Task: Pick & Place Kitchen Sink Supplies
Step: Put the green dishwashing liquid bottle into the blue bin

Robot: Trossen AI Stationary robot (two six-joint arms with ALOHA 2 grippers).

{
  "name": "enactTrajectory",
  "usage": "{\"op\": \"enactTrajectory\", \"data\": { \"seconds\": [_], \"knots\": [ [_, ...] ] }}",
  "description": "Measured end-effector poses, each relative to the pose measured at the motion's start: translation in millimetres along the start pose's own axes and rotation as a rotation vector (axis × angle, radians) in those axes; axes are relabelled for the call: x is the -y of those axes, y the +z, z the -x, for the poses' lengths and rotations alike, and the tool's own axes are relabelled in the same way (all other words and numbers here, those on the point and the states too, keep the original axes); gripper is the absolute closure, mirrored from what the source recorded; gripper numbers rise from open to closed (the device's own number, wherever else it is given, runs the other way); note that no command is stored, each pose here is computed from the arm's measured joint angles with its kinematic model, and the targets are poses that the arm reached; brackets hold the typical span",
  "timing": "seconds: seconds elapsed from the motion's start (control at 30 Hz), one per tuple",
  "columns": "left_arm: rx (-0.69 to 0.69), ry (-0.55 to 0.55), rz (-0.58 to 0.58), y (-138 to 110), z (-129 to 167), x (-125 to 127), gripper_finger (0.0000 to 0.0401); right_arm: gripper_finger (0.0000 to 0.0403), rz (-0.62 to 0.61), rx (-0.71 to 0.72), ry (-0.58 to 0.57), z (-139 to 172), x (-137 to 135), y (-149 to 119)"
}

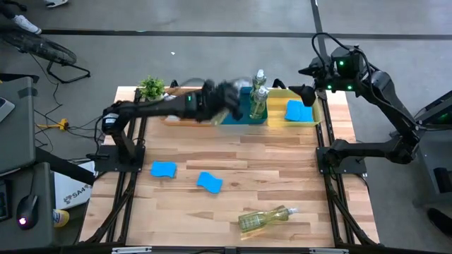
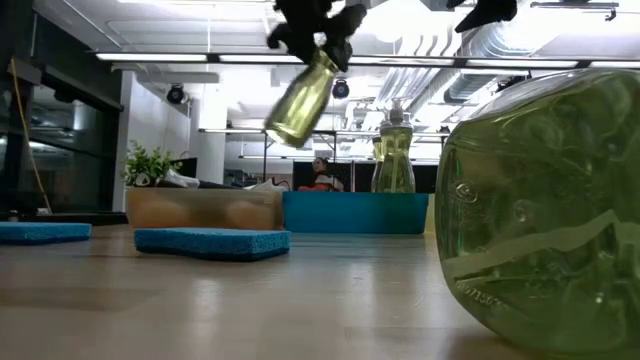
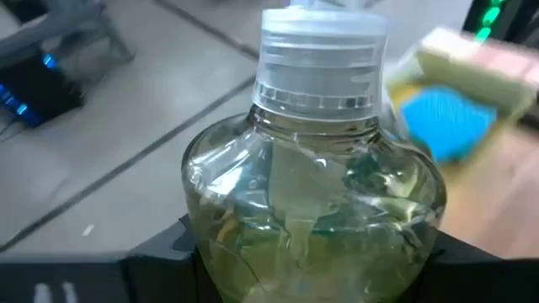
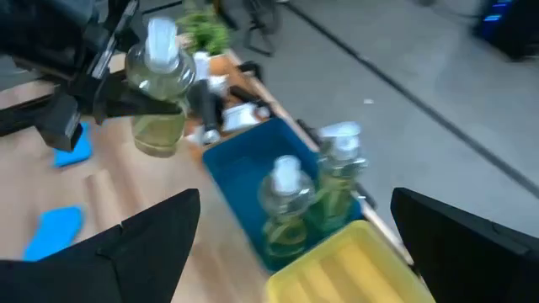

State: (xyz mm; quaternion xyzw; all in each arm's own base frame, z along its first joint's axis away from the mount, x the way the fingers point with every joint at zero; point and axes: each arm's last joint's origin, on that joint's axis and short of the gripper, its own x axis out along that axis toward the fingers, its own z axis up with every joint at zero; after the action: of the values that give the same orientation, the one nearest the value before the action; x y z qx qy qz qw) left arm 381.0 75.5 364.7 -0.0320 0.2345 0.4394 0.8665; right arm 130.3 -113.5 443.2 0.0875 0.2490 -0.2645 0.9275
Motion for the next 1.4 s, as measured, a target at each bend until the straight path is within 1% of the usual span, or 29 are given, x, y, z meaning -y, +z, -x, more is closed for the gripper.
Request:
{"op": "enactTrajectory", "data": {
  "seconds": [0.1, 0.2, 0.33, 0.43, 0.53, 0.73, 0.9, 1.0, 1.07, 1.17, 1.3, 1.4],
  "knots": [
    [0.055, -0.027, 0.029, 11.4, -29.6, -26.4, 0.0205, 0.0018, -0.006, 0.008, -0.079, 0.0, 2.4, 1.1],
    [0.073, -0.045, 0.052, 12.5, -55.1, -52.6, 0.0205, 0.0018, -0.012, 0.005, -0.122, -0.2, 3.7, 1.2],
    [0.172, -0.163, 0.111, 10.9, -82.6, -77.8, 0.0205, 0.0018, -0.025, 0.004, -0.161, -0.3, 4.9, 1.1],
    [0.237, -0.242, 0.140, 2.4, -98.2, -91.2, 0.0205, 0.0018, -0.032, 0.003, -0.183, -0.2, 5.5, 1.1],
    [0.262, -0.301, 0.157, -9.4, -110.7, -104.1, 0.0205, 0.0018, -0.033, 0.003, -0.195, -0.1, 5.9, 1.1],
    [0.311, -0.364, 0.184, -33.3, -128.0, -126.2, 0.0205, 0.0018, -0.032, 0.000, -0.227, 0.1, 6.7, 0.9],
    [0.368, -0.450, 0.192, -48.0, -136.9, -134.8, 0.0205, 0.0018, -0.018, -0.004, -0.228, 0.1, 6.7, 0.7],
    [0.354, -0.535, 0.171, -56.5, -143.6, -136.5, 0.0205, 0.0018, 0.003, -0.008, -0.229, -0.3, 6.9, 0.7],
    [0.358, -0.566, 0.148, -60.5, -149.8, -135.2, 0.0205, 0.0018, 0.020, -0.011, -0.229, -0.5, 6.9, 0.7],
    [0.356, -0.634, 0.144, -69.8, -162.8, -134.5, 0.0205, 0.0018, 0.024, -0.012, -0.229, -0.6, 6.9, 0.7],
    [0.366, -0.656, 0.136, -83.8, -181.5, -133.5, 0.0205, 0.0018, 0.021, -0.012, -0.233, -0.6, 7.0, 0.7],
    [0.426, -0.673, 0.091, -86.7, -188.9, -135.1, 0.0205, 0.0018, 0.021, -0.012, -0.233, -0.6, 7.0, 0.7]
  ]
}}
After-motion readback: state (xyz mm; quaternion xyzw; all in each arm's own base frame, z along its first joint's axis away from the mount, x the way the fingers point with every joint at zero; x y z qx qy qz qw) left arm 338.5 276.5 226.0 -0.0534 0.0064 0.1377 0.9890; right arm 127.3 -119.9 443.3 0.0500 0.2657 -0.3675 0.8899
